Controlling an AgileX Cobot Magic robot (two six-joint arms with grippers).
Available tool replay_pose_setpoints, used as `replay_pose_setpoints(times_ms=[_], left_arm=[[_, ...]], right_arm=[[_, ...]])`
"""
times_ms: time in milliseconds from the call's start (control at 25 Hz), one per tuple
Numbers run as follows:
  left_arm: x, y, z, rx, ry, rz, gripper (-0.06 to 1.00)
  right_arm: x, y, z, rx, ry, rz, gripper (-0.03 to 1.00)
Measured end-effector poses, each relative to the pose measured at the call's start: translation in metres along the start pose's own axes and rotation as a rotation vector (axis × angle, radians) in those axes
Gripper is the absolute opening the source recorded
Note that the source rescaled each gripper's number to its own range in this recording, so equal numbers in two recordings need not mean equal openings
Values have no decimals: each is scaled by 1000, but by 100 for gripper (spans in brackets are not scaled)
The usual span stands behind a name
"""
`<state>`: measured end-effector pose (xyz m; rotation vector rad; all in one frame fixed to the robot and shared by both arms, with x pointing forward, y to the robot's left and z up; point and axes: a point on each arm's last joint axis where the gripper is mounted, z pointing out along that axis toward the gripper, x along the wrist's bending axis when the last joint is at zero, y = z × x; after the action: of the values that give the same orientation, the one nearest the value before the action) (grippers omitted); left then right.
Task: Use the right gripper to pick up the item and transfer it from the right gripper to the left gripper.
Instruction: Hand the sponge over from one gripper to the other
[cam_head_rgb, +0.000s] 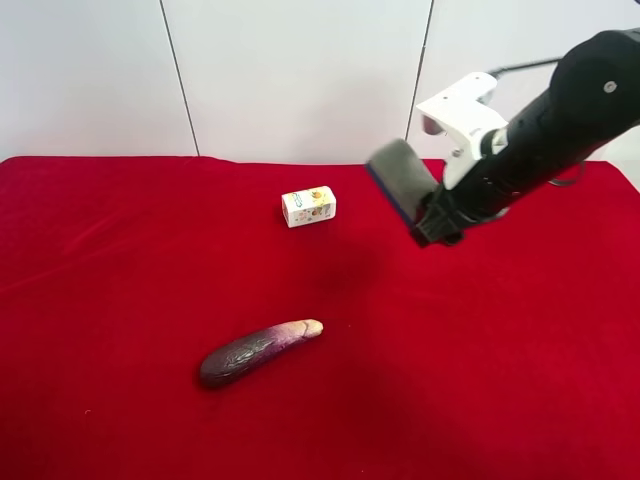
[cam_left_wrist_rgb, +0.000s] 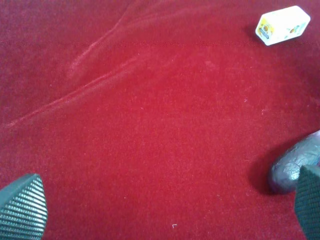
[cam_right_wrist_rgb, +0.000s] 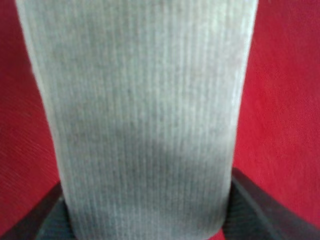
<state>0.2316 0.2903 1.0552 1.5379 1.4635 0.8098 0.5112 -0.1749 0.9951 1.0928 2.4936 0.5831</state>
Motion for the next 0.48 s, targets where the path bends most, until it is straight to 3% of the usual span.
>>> replay_pose_setpoints(times_ms=[480], left_arm=[[0, 0, 0, 0, 0, 0, 100]], right_arm=[[73, 49, -12, -421, 20, -343, 0]])
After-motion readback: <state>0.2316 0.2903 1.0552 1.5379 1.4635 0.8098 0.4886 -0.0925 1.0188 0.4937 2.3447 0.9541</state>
